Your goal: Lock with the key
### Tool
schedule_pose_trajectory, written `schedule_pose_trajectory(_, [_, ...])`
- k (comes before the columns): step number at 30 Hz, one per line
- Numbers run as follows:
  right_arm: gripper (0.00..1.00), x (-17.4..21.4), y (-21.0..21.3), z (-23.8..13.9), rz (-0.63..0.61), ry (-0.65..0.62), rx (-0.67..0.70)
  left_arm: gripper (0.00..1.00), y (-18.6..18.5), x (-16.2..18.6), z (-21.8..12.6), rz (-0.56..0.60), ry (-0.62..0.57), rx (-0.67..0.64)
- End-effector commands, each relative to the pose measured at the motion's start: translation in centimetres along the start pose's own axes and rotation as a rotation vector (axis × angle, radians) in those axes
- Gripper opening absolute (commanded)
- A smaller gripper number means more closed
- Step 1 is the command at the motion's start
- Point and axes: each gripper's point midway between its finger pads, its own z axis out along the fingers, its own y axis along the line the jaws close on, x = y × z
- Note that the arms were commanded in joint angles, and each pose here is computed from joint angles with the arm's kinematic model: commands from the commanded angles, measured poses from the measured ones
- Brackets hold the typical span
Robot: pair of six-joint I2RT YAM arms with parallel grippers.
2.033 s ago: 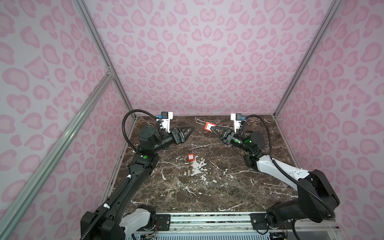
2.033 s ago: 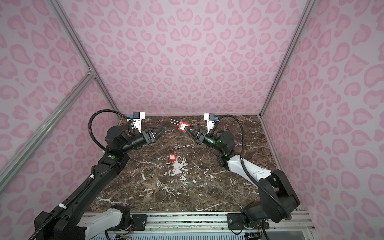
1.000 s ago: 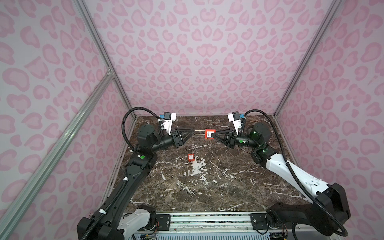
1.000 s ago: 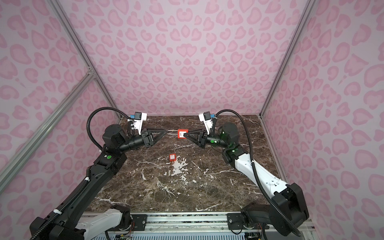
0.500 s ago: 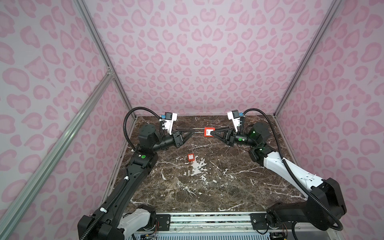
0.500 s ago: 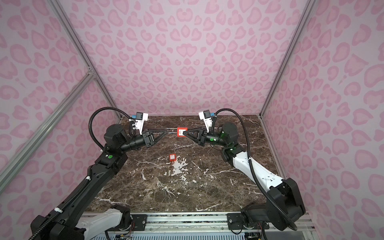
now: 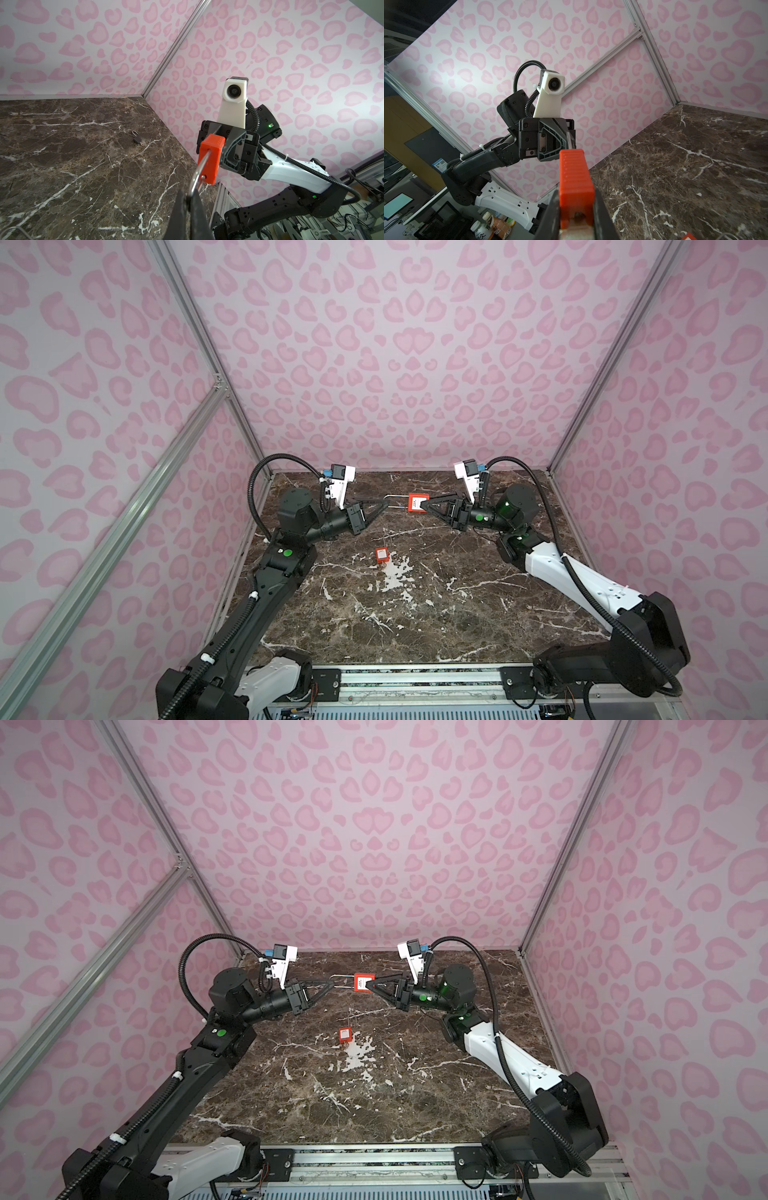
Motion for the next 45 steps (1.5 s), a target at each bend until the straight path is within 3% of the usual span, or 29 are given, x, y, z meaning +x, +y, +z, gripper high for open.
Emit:
schedule_pose_trajectory(1, [0.07, -0.1, 0.2, 0.1, -0.024, -0.009, -0.019, 0.04, -0.9, -0.6, 0.1, 0.041, -0.014, 0.038])
schedule_pose_trajectory(12, [0.07, -0.3, 0.3, 0.7, 0.015, -0.007, -0.067, 0.04, -1.5, -0.3, 0.7, 0.039, 0.012, 0.068])
schedule_pose_trajectory(18, [0.07, 0.5, -0.7, 0.7, -0.005, 0.031, -0.022, 0.04, -1.8, -0.5, 0.6, 0.051, 0.010, 0.071])
schedule_pose_trajectory(25, [0.07, -0.9, 1.6, 0.7, 0.085, -0.012, -0.170, 0.04, -2.1, -0.1, 0.3, 0.087, 0.009, 0.075])
schedule_pose_trajectory(36, [0.07, -0.8, 1.3, 0.6, 0.120, 0.002, -0.172, 0.04, -2.1, 0.0, 0.1, 0.111, 0.006, 0.066])
schedule_pose_trajectory(40, [0.06, -0.4, 0.8, 0.4, 0.064, -0.009, -0.141, 0.04, -2.1, 0.1, 0.1, 0.087, 0.011, 0.068])
schedule_pose_trajectory(45, [0.06, 0.7, -0.3, 0.1, -0.103, 0.013, -0.030, 0.04, -2.1, 0.5, 0.1, 0.068, 0.034, 0.072])
